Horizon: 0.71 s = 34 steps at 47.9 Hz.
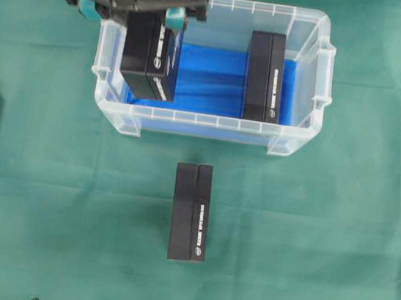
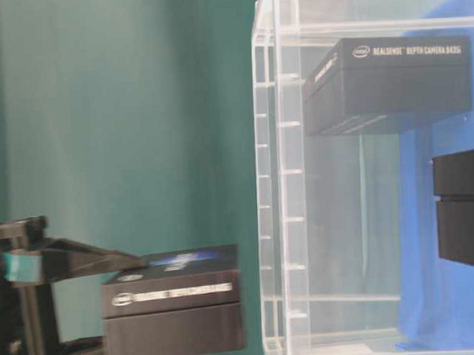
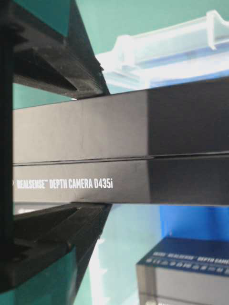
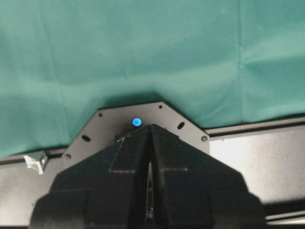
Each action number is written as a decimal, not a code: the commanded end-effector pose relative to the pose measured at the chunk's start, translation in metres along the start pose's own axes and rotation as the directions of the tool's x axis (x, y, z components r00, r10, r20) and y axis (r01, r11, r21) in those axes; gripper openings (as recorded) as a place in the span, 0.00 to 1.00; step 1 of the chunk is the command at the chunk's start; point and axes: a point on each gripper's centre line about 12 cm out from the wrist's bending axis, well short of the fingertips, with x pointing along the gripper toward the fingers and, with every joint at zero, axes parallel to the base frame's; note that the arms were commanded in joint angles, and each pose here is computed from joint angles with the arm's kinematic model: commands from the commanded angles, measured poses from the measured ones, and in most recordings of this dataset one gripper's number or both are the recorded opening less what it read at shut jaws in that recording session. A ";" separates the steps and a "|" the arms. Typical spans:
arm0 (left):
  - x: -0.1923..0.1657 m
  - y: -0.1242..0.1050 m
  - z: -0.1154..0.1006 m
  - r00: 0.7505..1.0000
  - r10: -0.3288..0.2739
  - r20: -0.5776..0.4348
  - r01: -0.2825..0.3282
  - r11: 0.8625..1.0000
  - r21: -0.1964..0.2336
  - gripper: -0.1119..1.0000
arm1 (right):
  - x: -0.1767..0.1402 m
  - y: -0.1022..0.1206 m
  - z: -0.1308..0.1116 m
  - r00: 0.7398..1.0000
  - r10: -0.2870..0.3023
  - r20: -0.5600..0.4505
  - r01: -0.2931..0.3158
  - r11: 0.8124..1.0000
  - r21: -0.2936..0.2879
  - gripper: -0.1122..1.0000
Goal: Take the box out of the case with the left arm.
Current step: 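Lift the left black box up out of the case with the left gripper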
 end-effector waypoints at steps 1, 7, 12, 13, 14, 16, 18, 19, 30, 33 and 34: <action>-0.035 0.004 0.000 0.997 -0.069 0.021 0.069 0.998 0.001 0.64 | -0.007 0.000 0.003 1.000 0.007 0.023 -0.007 1.000 0.003 0.10; -0.040 0.002 -0.002 0.997 -0.077 0.022 0.077 0.997 0.005 0.64 | -0.007 0.000 0.002 1.000 0.007 0.022 -0.007 1.000 0.003 0.10; -0.040 0.002 -0.003 0.997 -0.077 0.022 0.077 0.997 0.006 0.64 | -0.007 0.000 0.002 1.000 0.007 0.022 -0.007 1.000 0.003 0.10; -0.039 0.002 -0.003 0.997 -0.076 0.021 0.075 0.997 0.006 0.64 | -0.007 0.000 0.002 1.000 0.007 0.022 -0.007 1.000 0.003 0.10; -0.040 0.002 -0.003 0.997 -0.077 0.022 0.077 0.997 0.006 0.64 | -0.007 0.000 0.002 1.000 0.007 0.022 -0.007 1.000 0.003 0.10; -0.039 0.002 -0.003 0.997 -0.074 0.021 0.074 0.997 0.005 0.64 | -0.007 0.000 0.003 1.000 0.007 0.020 -0.007 1.000 0.003 0.10; -0.039 0.003 -0.003 0.997 -0.074 0.021 0.074 0.997 0.005 0.64 | -0.007 0.000 0.002 1.000 0.007 0.022 -0.007 1.000 0.003 0.10; -0.039 0.003 -0.003 0.997 -0.074 0.021 0.074 0.997 0.005 0.64 | -0.007 0.000 0.002 1.000 0.007 0.022 -0.007 1.000 0.003 0.10; -0.039 0.003 -0.003 0.997 -0.073 0.020 0.073 0.997 0.005 0.64 | -0.007 0.000 0.002 1.000 0.007 0.022 -0.007 1.000 0.003 0.10; -0.039 0.003 -0.003 0.997 -0.074 0.021 0.074 0.997 0.003 0.64 | -0.007 0.000 0.003 1.000 0.007 0.020 -0.007 1.000 0.003 0.10; -0.039 0.003 -0.003 0.997 -0.074 0.021 0.074 0.997 0.003 0.64 | -0.007 0.000 0.003 1.000 0.007 0.020 -0.007 1.000 0.003 0.10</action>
